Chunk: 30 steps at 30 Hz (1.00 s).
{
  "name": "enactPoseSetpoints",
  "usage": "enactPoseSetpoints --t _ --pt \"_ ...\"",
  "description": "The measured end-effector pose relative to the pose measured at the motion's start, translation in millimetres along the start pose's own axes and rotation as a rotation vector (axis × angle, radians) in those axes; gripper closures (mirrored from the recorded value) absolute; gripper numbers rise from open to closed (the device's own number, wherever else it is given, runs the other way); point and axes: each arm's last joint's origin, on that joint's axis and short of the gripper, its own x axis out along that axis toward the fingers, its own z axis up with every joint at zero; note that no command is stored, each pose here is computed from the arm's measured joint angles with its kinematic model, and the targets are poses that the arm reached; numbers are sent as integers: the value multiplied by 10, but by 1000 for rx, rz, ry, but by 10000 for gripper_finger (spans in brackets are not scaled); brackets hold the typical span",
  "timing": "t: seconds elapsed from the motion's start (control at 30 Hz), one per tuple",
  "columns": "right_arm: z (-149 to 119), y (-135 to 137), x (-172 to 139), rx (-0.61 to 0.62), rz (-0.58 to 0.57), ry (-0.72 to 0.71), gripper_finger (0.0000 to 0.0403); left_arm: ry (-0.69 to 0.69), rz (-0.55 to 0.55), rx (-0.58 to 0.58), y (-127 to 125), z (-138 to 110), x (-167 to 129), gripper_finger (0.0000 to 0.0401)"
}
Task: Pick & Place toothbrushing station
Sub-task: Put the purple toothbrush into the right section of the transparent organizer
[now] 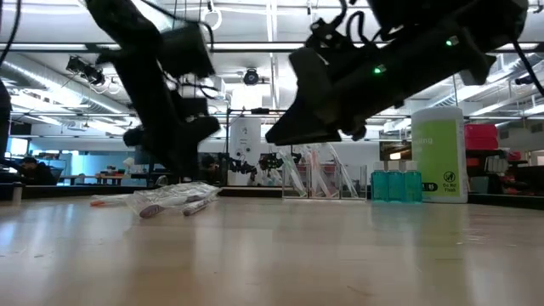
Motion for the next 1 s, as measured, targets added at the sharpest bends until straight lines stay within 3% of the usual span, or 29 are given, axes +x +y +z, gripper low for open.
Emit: enactPoseSetpoints --t 0.2,0.4,0.57,0.8,1.0 --pt "40 124 107 -54 33 -3 315 38 -17 7 56 103 256 264" --pt "60 87 51 -49 50 6 330 40 -29 10 40 121 434 282" --pt "74 64 17 -28 56 7 343 47 -31 33 36 115 458 310" --pt "45 58 22 -7 52 21 359 27 -64 109 -5 119 434 389" --pt "5 47 29 30 37 46 372 -86 -154 111 -87 219 252 390"
